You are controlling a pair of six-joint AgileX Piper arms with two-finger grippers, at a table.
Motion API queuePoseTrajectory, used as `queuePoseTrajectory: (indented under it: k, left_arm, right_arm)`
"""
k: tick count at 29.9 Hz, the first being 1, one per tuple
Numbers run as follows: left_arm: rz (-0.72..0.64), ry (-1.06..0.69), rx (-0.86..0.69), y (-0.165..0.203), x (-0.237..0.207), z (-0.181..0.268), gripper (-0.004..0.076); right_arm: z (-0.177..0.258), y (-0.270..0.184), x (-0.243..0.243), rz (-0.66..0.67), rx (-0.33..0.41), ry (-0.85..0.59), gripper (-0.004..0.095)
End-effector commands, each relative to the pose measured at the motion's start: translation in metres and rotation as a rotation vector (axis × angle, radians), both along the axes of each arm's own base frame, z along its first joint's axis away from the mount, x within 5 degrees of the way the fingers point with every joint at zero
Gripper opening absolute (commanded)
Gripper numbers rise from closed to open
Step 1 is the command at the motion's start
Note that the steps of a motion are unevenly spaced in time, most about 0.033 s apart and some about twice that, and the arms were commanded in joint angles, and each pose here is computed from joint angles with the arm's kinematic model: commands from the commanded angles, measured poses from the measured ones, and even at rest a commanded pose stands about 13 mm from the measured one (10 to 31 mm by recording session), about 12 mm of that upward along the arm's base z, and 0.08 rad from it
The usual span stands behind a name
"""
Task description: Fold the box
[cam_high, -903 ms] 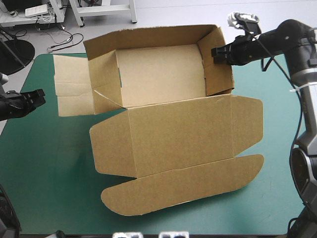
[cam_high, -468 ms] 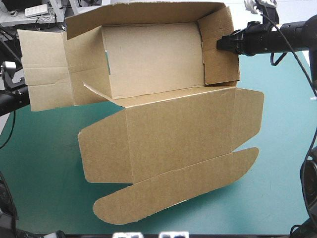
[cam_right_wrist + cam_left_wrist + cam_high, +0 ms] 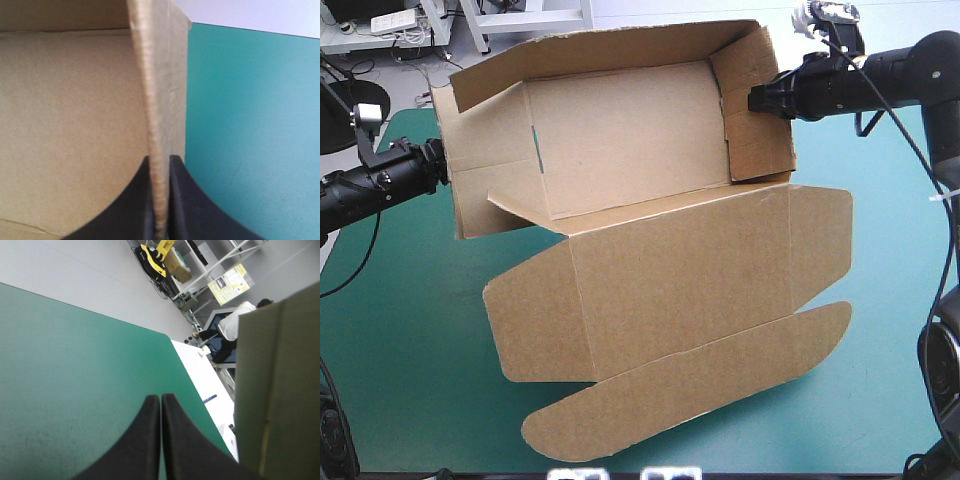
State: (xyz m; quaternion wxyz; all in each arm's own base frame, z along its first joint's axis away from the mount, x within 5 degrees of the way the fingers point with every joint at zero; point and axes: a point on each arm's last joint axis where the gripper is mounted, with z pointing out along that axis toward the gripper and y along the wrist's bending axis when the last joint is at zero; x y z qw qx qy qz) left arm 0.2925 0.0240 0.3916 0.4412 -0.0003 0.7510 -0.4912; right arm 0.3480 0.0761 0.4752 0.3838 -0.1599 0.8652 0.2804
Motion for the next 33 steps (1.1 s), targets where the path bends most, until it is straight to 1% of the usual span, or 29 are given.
queuePoseTrajectory:
  k: [1, 8, 15, 21, 33]
  left_arm:
    - [-0.111, -0.109, -0.056, -0.018, -0.022, 0.033, -0.0004]
    - [-0.157, -0.118, -0.049, -0.033, -0.032, 0.041, -0.0004]
    - [-0.169, -0.133, -0.032, -0.038, -0.038, 0.044, -0.0008]
    - [-0.164, -0.147, -0.026, -0.04, -0.043, 0.049, -0.001]
    - [-0.163, -0.14, -0.029, -0.04, -0.045, 0.05, -0.001]
  right_arm:
    - [0.026, 0.008, -0.01, -0.025, 0.081, -0.118, -0.0018]
    - [0.026, 0.014, -0.004, -0.046, 0.112, -0.142, -0.0018]
    - [0.02, 0.008, 0.003, -0.108, 0.055, -0.142, -0.0018]
    - [0.015, 0.011, 0.011, -0.11, 0.069, -0.136, -0.0018]
    - [0.004, 0.015, 0.022, -0.108, 0.076, -0.114, -0.0018]
